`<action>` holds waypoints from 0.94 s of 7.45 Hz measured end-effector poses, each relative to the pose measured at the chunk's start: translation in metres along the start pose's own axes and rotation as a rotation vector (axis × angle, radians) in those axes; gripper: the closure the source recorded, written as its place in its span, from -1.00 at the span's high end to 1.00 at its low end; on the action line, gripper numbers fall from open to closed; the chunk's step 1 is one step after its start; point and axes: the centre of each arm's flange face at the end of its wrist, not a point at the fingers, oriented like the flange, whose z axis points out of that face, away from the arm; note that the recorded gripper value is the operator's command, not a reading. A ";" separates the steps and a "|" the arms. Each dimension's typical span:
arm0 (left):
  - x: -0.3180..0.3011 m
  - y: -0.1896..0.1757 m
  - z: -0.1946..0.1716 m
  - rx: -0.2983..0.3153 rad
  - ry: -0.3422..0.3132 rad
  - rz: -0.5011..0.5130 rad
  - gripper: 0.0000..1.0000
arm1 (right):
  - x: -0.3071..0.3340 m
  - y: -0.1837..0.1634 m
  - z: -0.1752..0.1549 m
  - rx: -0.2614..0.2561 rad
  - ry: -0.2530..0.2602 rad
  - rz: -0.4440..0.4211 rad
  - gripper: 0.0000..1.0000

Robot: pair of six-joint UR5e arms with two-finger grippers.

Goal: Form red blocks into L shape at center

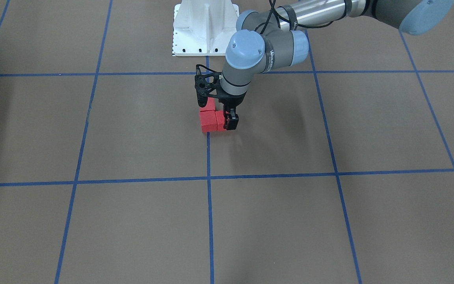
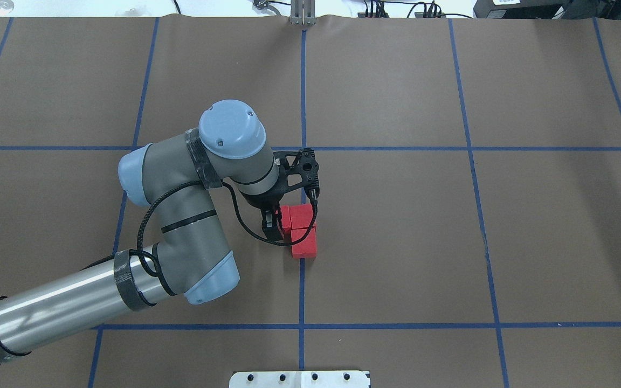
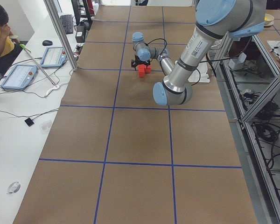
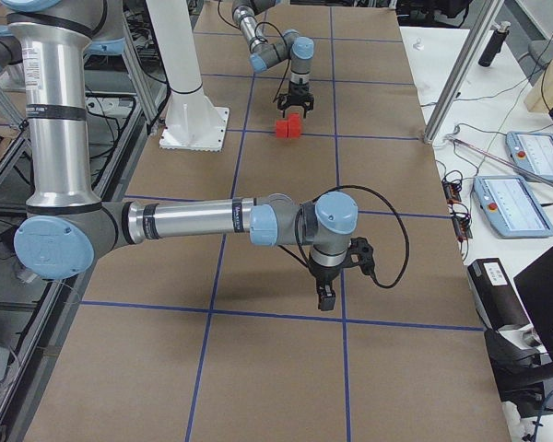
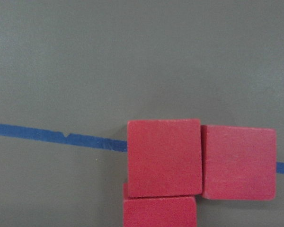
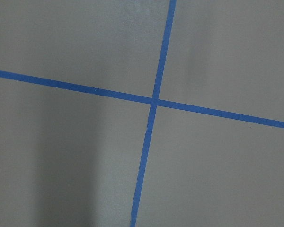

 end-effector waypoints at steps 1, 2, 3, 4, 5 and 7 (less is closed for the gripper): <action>-0.011 0.004 -0.017 0.000 -0.019 -0.018 1.00 | 0.000 0.000 0.000 0.000 0.000 0.000 0.99; -0.034 0.018 -0.034 -0.013 -0.048 -0.057 1.00 | 0.000 0.000 0.000 -0.001 0.000 0.001 0.99; -0.064 0.043 -0.049 -0.035 -0.083 -0.109 1.00 | 0.001 0.001 0.001 -0.002 0.000 0.001 0.99; -0.101 0.083 -0.065 -0.061 -0.126 -0.179 1.00 | 0.001 0.002 0.002 -0.003 0.000 0.002 0.99; -0.141 0.135 -0.085 -0.088 -0.170 -0.272 1.00 | 0.002 0.003 0.003 -0.006 0.000 0.003 0.99; -0.197 0.266 -0.122 -0.111 -0.182 -0.552 1.00 | 0.004 0.005 0.006 -0.012 -0.001 0.007 0.99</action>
